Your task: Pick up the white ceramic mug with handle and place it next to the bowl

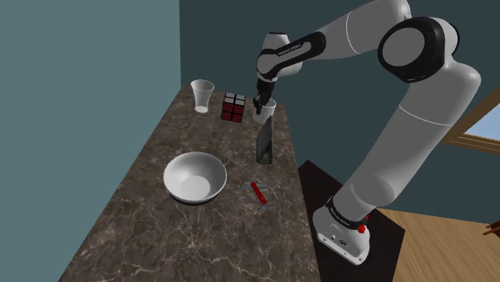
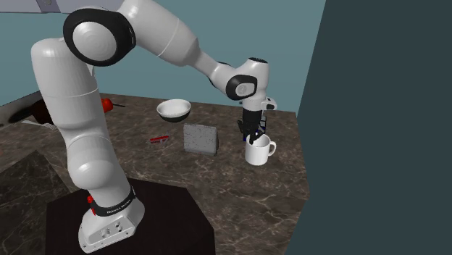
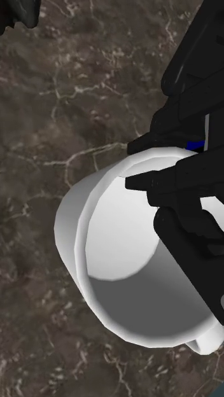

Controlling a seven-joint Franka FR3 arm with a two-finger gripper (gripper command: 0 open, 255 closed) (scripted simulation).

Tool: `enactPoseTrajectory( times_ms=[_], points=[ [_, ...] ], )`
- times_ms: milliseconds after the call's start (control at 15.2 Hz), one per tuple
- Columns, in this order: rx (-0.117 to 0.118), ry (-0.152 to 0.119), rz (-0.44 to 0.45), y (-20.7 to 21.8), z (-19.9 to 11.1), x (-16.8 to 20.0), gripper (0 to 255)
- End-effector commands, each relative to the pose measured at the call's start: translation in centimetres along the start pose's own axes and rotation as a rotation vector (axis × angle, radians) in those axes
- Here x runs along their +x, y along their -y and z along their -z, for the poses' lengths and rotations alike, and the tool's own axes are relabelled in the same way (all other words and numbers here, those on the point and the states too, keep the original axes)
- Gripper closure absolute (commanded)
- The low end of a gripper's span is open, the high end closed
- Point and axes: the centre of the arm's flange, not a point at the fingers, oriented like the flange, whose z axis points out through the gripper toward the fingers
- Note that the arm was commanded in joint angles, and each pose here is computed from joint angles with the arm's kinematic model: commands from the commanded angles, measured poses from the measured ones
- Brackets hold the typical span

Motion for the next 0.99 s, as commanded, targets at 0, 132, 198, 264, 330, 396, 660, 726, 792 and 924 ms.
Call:
enactPoseTrajectory(
  times_ms=[0,132,198,264,330,396,660,726,792,924],
  points=[
    [0.0,0.0,0.0,0.0,0.0,0.0,255],
    [0.0,0.0,0.0,0.0,0.0,0.0,255],
    [0.0,0.0,0.0,0.0,0.0,0.0,255],
    [0.0,0.0,0.0,0.0,0.0,0.0,255],
    [0.0,0.0,0.0,0.0,0.0,0.0,255],
    [0.0,0.0,0.0,0.0,0.0,0.0,255],
    [0.0,0.0,0.0,0.0,2.1,-0.1,255],
    [0.0,0.0,0.0,0.0,2.6,-0.1,255],
    [0.0,0.0,0.0,0.0,3.2,-0.2,255],
    [0.0,0.0,0.0,0.0,4.2,-0.2,255]
  ],
)
